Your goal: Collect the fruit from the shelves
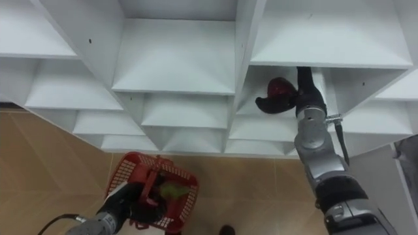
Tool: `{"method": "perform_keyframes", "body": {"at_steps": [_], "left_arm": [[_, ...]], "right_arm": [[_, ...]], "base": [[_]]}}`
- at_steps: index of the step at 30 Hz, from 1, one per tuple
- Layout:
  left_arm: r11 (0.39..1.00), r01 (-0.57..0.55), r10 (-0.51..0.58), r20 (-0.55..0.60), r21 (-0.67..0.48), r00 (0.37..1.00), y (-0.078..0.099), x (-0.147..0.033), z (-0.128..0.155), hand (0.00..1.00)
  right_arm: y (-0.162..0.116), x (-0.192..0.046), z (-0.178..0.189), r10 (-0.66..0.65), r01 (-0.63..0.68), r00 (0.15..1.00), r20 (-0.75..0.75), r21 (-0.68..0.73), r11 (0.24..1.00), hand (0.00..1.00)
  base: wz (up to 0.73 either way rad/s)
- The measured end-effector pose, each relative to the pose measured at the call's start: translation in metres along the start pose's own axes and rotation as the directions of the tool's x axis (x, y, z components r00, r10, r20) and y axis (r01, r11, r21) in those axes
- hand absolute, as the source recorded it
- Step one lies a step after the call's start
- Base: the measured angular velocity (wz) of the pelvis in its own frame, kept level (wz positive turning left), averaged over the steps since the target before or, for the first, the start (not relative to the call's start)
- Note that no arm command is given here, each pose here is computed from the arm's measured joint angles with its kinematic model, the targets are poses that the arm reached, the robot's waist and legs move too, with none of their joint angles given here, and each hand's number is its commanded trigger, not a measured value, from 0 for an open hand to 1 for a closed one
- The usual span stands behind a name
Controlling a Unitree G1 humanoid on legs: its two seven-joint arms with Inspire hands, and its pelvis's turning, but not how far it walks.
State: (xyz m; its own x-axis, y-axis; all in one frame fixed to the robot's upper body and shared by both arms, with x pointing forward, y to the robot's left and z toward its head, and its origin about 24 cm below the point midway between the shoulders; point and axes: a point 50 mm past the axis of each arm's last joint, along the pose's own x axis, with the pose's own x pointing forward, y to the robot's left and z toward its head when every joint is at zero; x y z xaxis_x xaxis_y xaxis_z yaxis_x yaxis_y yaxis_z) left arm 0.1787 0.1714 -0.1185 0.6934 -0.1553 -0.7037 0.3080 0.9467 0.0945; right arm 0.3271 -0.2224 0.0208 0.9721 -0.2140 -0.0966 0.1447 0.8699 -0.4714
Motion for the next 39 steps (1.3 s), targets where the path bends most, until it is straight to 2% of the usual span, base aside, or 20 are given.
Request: {"method": "perform_keyframes", "body": {"at_steps": [7,39], "left_arm": [[1.000,0.012,-0.012,-0.009,0.010,1.000,-0.004,0.000,-0.002,1.00],[0.998,0.039,-0.040,0.016,0.046,0.999,-0.011,0.003,0.006,1.00]], "right_arm": [[-0.001,0.000,0.000,-0.033,0.033,0.999,0.004,-0.013,0.999,0.00],[0.012,-0.005,-0.008,0.001,-0.002,1.000,-0.027,-0.049,0.999,0.00]], "base": [[0.01],[0.01]]}}
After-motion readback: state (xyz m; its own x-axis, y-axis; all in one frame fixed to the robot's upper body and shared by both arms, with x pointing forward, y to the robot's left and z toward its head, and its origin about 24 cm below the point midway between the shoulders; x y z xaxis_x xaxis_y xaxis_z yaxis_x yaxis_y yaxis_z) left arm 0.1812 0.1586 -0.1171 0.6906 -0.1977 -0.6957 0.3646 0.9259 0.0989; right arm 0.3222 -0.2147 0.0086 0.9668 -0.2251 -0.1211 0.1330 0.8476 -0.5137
